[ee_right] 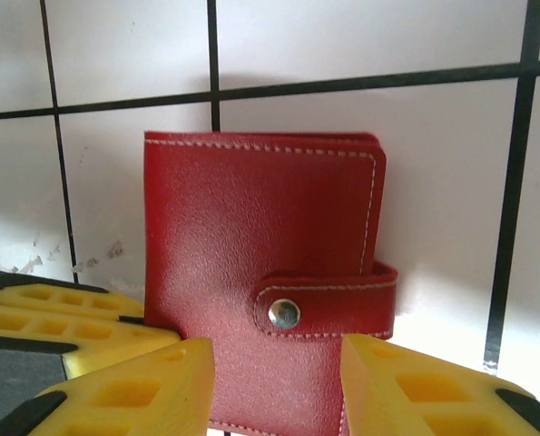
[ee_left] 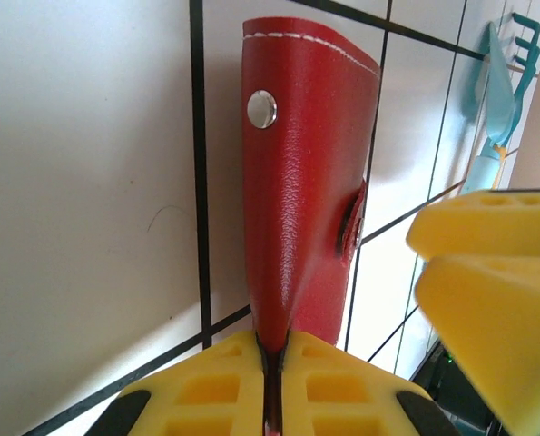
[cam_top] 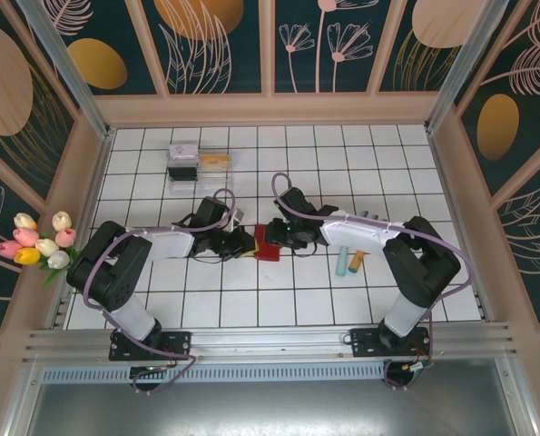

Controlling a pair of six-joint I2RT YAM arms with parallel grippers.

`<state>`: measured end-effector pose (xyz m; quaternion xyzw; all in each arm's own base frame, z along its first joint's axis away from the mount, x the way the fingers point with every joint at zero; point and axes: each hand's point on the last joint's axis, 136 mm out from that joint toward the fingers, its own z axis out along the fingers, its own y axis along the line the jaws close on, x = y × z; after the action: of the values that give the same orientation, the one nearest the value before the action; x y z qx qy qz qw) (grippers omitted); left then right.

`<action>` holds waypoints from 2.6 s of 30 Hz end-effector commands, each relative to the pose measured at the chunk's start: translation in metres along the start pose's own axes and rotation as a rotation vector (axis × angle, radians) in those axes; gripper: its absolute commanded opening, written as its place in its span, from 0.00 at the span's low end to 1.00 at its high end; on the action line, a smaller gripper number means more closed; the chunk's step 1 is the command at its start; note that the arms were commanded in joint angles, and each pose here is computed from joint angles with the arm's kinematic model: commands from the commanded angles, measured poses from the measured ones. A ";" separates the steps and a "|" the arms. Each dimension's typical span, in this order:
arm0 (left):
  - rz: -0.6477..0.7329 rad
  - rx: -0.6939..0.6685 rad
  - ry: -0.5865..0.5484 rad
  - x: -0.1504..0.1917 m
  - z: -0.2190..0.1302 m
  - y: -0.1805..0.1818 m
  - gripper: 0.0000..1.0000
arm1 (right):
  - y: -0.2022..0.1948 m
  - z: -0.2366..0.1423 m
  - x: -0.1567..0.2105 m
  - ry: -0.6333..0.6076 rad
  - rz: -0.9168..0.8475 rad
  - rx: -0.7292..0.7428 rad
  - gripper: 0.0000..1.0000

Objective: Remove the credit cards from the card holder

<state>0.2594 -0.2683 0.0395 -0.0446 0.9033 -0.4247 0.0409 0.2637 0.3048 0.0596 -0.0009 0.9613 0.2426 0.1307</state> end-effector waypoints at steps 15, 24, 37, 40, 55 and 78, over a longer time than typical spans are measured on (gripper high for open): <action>0.053 0.061 -0.017 -0.004 -0.006 -0.023 0.07 | -0.005 0.020 -0.002 0.029 0.013 0.066 0.41; 0.045 0.047 -0.037 -0.005 -0.008 -0.020 0.03 | -0.025 0.017 -0.003 0.014 0.042 0.144 0.37; 0.042 -0.029 -0.062 -0.005 -0.012 -0.006 0.00 | -0.075 -0.019 -0.012 -0.125 0.147 0.316 0.34; 0.045 -0.018 -0.062 -0.007 -0.012 -0.009 0.00 | -0.069 -0.022 -0.016 -0.131 0.136 0.304 0.34; 0.030 -0.033 -0.040 -0.004 -0.007 -0.002 0.03 | -0.031 0.001 -0.019 -0.065 0.064 0.149 0.35; 0.037 -0.206 -0.202 -0.037 -0.038 -0.006 0.58 | -0.026 -0.028 -0.042 -0.161 -0.019 0.165 0.07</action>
<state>0.2817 -0.2500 0.0551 -0.0668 0.9291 -0.3488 0.1028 0.2889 0.2654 0.0464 0.0399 0.9733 0.1518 0.1676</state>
